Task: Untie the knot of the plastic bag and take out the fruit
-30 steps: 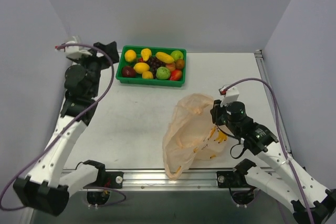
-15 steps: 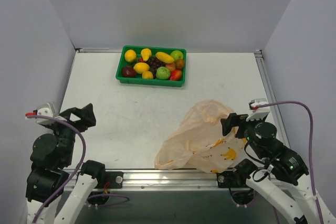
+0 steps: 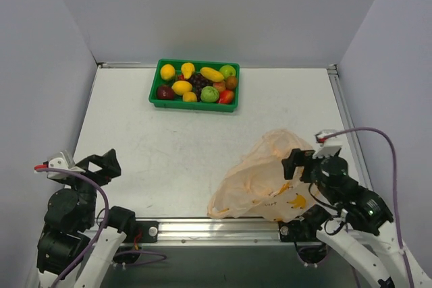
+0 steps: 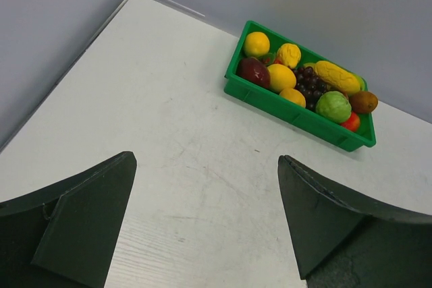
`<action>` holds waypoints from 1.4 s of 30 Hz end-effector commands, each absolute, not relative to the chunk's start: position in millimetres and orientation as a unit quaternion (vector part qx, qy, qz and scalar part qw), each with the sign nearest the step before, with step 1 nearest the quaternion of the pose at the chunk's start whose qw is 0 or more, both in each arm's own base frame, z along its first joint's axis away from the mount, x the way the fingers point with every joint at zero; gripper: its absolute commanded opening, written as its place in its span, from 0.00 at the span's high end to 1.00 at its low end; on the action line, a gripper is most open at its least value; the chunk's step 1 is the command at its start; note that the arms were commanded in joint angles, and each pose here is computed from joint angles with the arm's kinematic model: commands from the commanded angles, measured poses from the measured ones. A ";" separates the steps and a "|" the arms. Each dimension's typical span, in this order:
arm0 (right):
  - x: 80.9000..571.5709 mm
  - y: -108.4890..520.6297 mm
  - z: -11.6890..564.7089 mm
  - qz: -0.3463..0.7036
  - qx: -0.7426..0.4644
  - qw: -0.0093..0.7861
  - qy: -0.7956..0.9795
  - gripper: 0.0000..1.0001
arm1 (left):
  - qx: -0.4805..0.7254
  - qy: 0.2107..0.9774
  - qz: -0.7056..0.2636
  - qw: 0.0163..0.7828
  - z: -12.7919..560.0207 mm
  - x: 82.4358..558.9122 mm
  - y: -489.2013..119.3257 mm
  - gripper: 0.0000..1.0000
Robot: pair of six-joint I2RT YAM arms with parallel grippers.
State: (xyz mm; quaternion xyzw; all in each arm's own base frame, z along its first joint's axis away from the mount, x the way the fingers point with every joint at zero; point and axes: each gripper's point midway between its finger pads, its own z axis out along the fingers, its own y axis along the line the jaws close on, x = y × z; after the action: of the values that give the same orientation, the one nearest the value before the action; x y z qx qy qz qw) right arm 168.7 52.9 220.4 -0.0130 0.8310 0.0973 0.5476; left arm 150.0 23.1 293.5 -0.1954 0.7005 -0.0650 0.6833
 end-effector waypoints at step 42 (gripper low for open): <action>146.1 -33.3 261.8 0.025 0.093 0.725 0.682 0.00 | -0.225 0.631 -0.076 0.738 281.7 155.2 32.1 0.03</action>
State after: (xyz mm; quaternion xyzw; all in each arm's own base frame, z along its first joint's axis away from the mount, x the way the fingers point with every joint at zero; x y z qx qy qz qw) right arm 162.4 -20.0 242.5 0.0540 0.7375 -0.0157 0.6730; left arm 168.1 25.0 254.4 -0.2045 0.6939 -0.0465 0.6889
